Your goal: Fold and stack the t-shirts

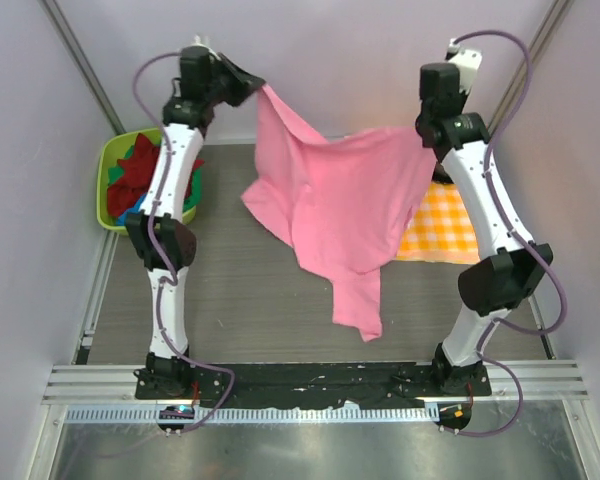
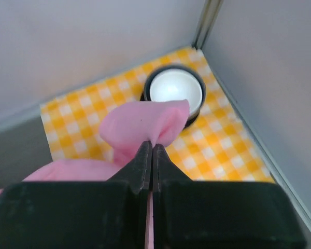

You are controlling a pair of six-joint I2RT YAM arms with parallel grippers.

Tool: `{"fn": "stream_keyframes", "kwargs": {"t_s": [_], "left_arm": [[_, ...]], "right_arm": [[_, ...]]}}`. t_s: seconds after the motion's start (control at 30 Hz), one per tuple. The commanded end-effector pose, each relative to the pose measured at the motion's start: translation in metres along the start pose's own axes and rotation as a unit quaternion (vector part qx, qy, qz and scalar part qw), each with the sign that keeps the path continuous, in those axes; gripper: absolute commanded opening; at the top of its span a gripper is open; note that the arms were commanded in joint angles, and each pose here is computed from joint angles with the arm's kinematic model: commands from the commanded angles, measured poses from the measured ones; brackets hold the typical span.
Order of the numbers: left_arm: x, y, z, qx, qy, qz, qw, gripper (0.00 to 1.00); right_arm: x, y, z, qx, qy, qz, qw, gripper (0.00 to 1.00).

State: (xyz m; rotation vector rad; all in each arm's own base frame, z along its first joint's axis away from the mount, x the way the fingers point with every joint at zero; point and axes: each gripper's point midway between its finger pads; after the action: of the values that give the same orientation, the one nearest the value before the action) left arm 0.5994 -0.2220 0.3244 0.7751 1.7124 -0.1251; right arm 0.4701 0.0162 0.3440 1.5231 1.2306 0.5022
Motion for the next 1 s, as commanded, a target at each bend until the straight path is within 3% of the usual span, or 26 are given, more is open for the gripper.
{"fn": "stream_keyframes", "kwargs": {"t_s": [0.0,0.07,0.17,0.33,0.37,0.4,0.43,0.47,0.63,0.67,0.77,0.97], "left_arm": [[-0.038,0.054,-0.03,0.0,-0.082,-0.064,0.995,0.0],[-0.052,0.078,-0.043,-0.004,-0.123,-0.098,0.987,0.0],[-0.084,0.102,-0.078,-0.009,-0.184,-0.089,0.979,0.0],[-0.115,0.115,-0.153,-0.046,-0.203,-0.051,0.977,0.0],[-0.123,0.115,-0.166,-0.055,-0.216,-0.037,0.974,0.0],[-0.116,0.112,-0.169,-0.053,-0.208,-0.038,0.976,0.0],[-0.141,0.104,-0.203,-0.063,-0.23,-0.017,0.971,0.0],[-0.146,0.101,-0.215,-0.067,-0.234,-0.004,0.97,0.0],[-0.169,0.066,-0.287,-0.084,-0.262,0.037,0.961,0.0],[-0.187,0.052,-0.323,-0.096,-0.284,0.059,0.952,0.0],[-0.204,0.026,-0.38,-0.116,-0.309,0.097,0.939,0.0],[-0.221,-0.017,-0.46,-0.145,-0.338,0.157,0.916,0.0]], "right_arm": [[-0.023,0.109,-0.009,-0.119,0.038,0.099,0.987,0.01],[-0.031,0.145,-0.024,-0.163,0.051,0.124,0.978,0.01],[-0.043,0.182,-0.058,-0.225,0.083,0.154,0.958,0.01],[-0.05,0.193,-0.101,-0.255,0.129,0.14,0.948,0.01],[-0.067,0.197,-0.127,-0.275,0.131,0.145,0.941,0.01],[-0.057,0.184,-0.126,-0.263,0.142,0.129,0.945,0.01],[-0.06,0.185,-0.139,-0.276,0.156,0.13,0.94,0.01],[-0.076,0.187,-0.165,-0.297,0.161,0.137,0.931,0.01],[-0.097,0.165,-0.216,-0.315,0.187,0.128,0.922,0.01],[-0.102,0.165,-0.229,-0.324,0.199,0.128,0.916,0.01],[-0.126,0.161,-0.265,-0.354,0.214,0.132,0.901,0.01],[-0.162,0.158,-0.33,-0.398,0.253,0.142,0.87,0.01]]}}
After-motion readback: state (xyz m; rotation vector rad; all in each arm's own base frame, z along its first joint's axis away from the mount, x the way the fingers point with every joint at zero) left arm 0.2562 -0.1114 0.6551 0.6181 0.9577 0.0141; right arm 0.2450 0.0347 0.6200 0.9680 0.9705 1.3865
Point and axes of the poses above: each gripper's point midway between its finger pads, its own z axis out along the fingers, its own x axis along the line the jaws close on, y = z × x, and after that the axes turned 13 degrees about -z, right-handed
